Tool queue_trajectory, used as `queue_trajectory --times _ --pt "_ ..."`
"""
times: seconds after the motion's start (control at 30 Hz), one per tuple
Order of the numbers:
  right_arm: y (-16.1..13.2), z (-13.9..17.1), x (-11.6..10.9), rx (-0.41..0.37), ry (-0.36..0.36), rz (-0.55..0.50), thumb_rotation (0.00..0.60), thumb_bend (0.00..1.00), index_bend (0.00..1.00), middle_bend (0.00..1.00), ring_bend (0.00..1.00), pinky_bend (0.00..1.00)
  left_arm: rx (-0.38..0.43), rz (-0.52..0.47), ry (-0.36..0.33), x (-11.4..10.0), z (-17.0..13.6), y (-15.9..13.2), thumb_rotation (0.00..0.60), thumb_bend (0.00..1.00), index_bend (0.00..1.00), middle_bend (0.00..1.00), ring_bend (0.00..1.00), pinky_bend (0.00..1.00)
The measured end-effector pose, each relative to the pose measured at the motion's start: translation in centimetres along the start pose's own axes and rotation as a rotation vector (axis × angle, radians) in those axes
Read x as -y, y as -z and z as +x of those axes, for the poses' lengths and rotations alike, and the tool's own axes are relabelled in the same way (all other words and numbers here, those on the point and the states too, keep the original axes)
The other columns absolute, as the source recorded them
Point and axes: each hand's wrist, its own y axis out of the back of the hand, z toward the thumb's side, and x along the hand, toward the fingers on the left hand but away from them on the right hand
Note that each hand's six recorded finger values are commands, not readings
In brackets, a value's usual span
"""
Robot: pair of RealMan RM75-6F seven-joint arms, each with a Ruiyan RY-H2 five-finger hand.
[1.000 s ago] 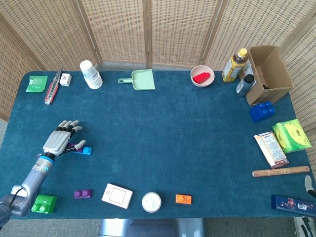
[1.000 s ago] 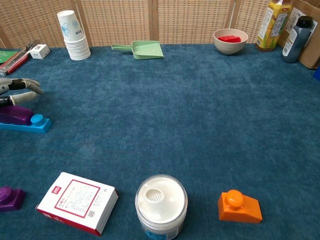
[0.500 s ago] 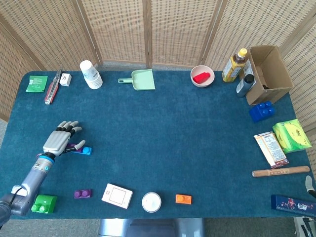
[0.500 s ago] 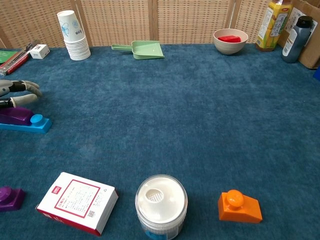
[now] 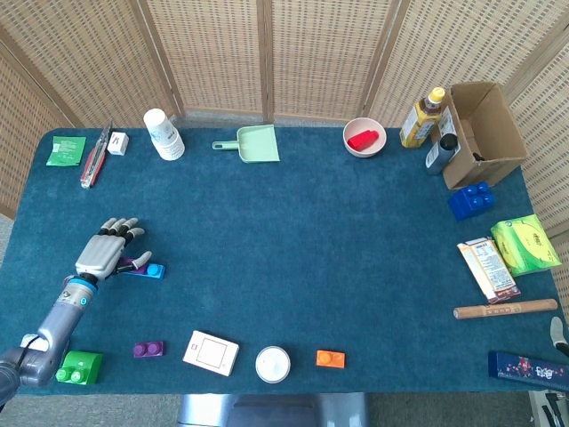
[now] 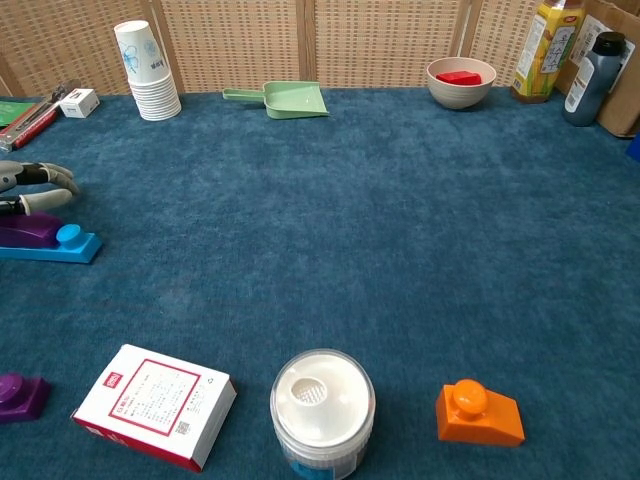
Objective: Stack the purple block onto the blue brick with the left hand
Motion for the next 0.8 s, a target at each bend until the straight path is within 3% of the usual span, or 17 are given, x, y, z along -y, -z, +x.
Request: queue_trajectory --times 0.63,0.8 --pt "0.1 0.1 -0.2 0.005 0.002 -0.012 0.6 0.41 0.03 0.1 0.0 0.07 -0.006 -0.038 0.015 0.4 0.5 -0.7 0.0 0.3 0.17 0.07 0.0 0.0" --pt "0.1 0.2 -0.2 0.008 0.002 -0.013 0.6 0.41 0.02 0.1 0.0 0.07 0.006 -0.095 -0.005 -0.1 0.4 -1.2 0.0 0.3 0.18 0.08 0.0 0.0"
